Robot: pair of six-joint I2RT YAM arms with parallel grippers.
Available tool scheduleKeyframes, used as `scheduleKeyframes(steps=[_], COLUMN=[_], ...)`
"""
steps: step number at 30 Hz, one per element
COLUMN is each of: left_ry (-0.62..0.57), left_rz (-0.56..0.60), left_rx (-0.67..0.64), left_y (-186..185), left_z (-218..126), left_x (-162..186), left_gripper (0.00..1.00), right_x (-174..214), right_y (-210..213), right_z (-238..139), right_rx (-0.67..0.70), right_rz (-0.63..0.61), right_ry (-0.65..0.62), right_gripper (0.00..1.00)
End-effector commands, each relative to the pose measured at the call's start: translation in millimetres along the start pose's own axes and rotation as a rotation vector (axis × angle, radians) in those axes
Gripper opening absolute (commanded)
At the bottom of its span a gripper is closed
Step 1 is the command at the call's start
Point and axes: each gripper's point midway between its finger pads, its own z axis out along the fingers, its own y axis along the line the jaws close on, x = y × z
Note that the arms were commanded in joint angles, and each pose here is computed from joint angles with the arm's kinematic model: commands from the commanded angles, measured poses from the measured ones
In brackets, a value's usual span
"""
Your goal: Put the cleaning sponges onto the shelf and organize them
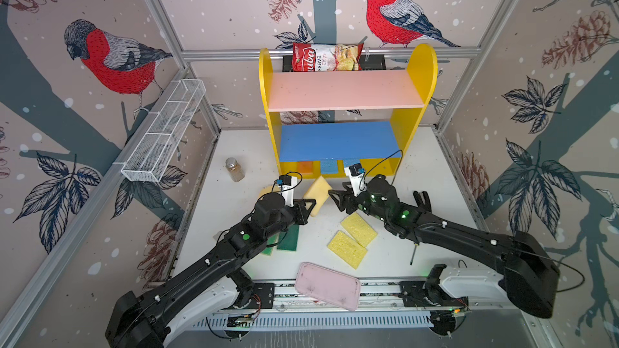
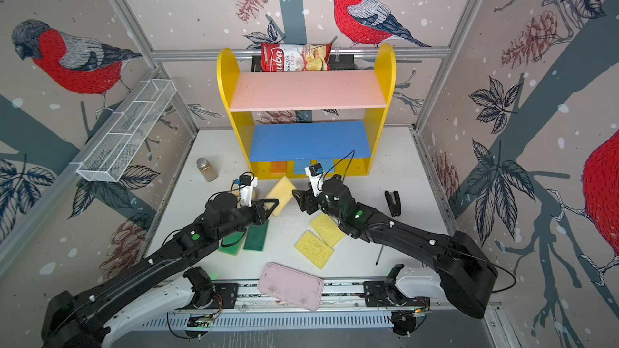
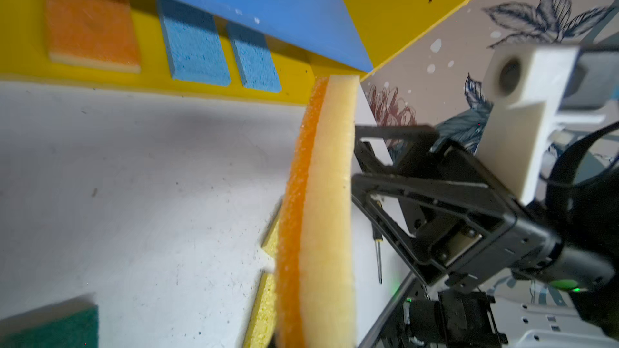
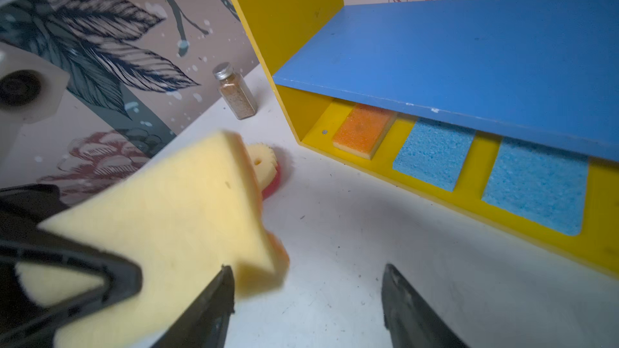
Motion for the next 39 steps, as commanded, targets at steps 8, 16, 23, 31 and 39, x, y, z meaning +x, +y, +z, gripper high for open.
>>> scheduleKeyframes(steps=[8,16,23,31,39], left_ry=[-0.420,-0.399,-0.393,-0.372,-0.386], left_rz=[-0.049,-0.072,-0.077,-0.087,-0.054], left_rx=[0.112,0.159,0.171,0.175,0.122], left_y=[-21,-28,-30,-29,-23], left_z=[-41,-35,-33,-27,-36], left_x=[-72,-69,-69,-63,-66], left_gripper=[0.02,0.02,0.02,0.02,0.71], right_x=[-43,-45,-60,-82,-69], right_y=[68,109,116,124,108], right_z=[-11,11,18,31,52], right_rx=[-0.336,-0.551,-0.609,-0.611,-0.469], right_rz=[0.293,0.389,0.462,0.461,0.407], right_ry=[-0.194,-0.141,-0.188,-0.206,-0.113], right_gripper=[0.73,0.73,0.71,0.06,0.00])
